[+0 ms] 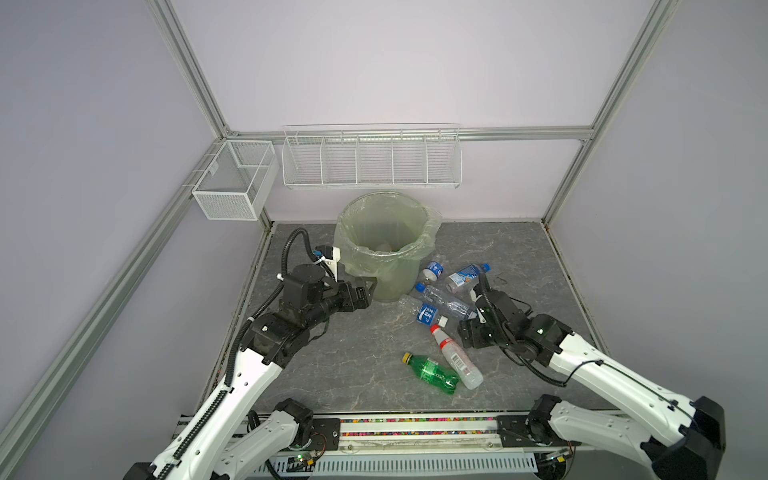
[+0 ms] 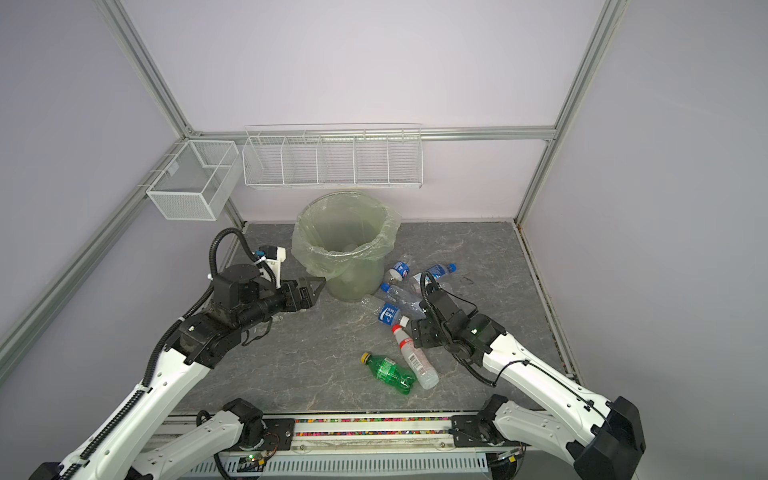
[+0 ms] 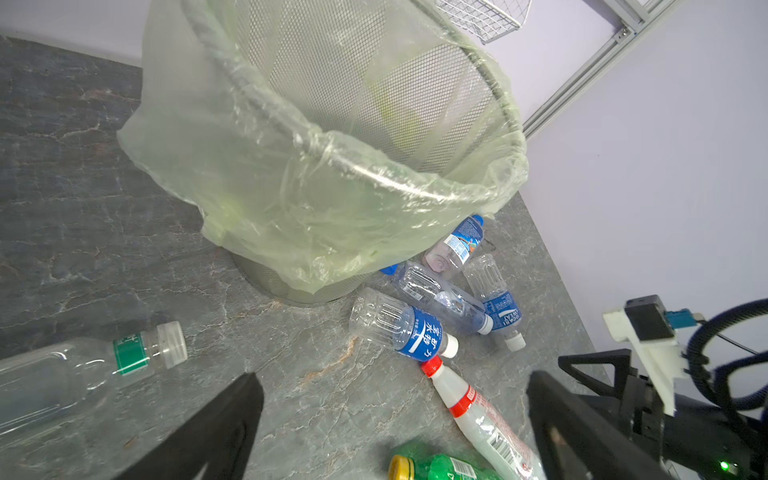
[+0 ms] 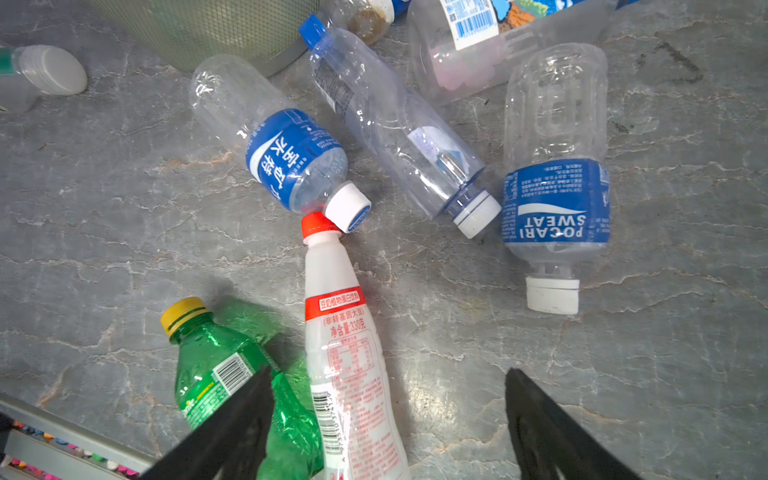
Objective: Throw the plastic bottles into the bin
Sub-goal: 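Withdraw the left gripper from the bin while the right moves toward the second soda bottle, then lower the right gripper onto the second yellow-capped green soda bottle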
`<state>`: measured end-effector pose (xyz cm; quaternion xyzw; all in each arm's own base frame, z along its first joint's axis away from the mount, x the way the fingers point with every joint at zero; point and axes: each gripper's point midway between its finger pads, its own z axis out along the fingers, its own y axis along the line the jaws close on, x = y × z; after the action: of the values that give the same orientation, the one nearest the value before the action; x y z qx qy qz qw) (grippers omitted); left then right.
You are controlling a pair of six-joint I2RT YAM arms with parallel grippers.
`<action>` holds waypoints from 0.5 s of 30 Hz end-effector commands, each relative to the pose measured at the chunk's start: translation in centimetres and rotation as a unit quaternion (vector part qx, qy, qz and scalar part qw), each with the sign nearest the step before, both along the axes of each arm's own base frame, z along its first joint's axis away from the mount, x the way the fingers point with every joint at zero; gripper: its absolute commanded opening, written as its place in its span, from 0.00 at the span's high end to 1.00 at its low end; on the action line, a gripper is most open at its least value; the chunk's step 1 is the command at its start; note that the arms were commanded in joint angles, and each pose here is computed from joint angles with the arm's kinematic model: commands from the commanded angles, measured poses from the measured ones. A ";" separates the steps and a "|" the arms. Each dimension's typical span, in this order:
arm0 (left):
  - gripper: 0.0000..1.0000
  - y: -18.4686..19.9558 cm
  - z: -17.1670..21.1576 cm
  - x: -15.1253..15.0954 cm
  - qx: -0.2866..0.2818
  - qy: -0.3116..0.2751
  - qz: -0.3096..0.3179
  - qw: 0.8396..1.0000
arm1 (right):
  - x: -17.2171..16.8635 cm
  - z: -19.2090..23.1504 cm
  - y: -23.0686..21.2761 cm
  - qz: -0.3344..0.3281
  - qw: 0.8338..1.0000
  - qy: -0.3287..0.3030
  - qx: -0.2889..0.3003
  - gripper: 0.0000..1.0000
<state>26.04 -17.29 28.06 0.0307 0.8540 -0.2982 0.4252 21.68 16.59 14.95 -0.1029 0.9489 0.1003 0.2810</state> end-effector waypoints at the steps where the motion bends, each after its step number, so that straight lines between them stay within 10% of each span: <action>1: 0.01 0.2 -2.7 -0.6 -0.018 0.032 0.012 0.999 | -0.2 0.8 1.0 0.007 1.000 -0.009 0.026 0.12; 15: 0.01 0.5 -11.3 -1.5 0.019 0.149 0.029 0.988 | -2.0 0.7 4.6 0.110 0.994 -0.024 0.011 0.12</action>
<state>24.69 -16.68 18.75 -0.0205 0.9005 -0.2791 0.3329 19.75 20.41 15.57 -0.1889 0.9298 0.1310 0.2875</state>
